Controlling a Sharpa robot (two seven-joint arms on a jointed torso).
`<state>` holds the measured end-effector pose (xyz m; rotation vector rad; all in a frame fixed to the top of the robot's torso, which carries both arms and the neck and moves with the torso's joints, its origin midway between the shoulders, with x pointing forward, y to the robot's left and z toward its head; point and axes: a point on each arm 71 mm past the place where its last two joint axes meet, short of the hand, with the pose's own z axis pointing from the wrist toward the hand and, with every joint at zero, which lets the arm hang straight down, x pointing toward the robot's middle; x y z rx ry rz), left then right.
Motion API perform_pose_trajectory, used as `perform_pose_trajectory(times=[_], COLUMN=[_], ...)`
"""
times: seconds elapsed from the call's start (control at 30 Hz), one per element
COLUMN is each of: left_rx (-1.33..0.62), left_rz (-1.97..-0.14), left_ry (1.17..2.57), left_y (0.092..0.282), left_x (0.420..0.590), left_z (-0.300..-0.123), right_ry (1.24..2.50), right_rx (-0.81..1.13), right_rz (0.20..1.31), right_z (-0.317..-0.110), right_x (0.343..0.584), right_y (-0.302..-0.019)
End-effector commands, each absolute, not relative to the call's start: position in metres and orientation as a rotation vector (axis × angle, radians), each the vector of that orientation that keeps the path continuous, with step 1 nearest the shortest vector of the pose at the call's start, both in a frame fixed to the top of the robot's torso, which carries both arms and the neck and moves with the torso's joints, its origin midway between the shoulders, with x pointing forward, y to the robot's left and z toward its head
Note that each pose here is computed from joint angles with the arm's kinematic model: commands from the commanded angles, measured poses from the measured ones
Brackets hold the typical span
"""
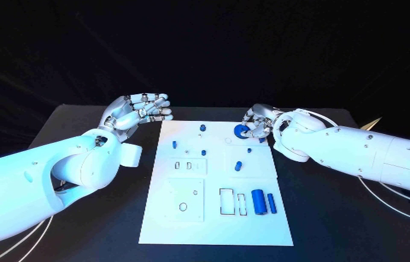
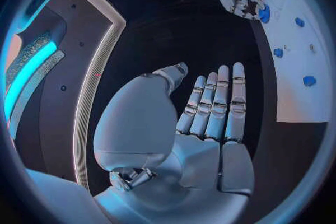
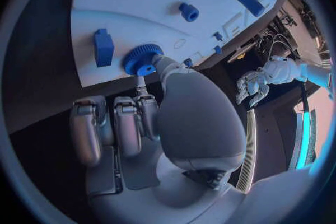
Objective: Assemble the parts on the task board
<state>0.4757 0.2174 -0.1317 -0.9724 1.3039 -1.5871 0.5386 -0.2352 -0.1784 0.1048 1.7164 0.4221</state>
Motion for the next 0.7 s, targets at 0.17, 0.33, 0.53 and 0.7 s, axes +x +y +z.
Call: perform_pose_trajectory(times=[0.17,0.33,0.53,0.7], left_rx=[-0.966,-0.966,-0.966,-0.966], left_rz=[-1.612,-1.611,-1.611,-1.612], left_ry=[1.309,1.309,1.310,1.310], left_y=[0.215,0.215,0.215,0.215], left_x=[0.475,0.475,0.476,0.476], left_z=[-0.130,-0.131,-0.131,-0.131], right_ry=[1.662,1.560,1.465,1.421], right_rx=[0.045,-0.002,-0.054,-0.095], right_rz=[0.411,0.407,0.431,0.468], right_z=[-0.176,-0.168,-0.158,-0.152], right_x=[0.536,0.531,0.519,0.508], right_y=[-0.230,-0.222,-0.206,-0.187])
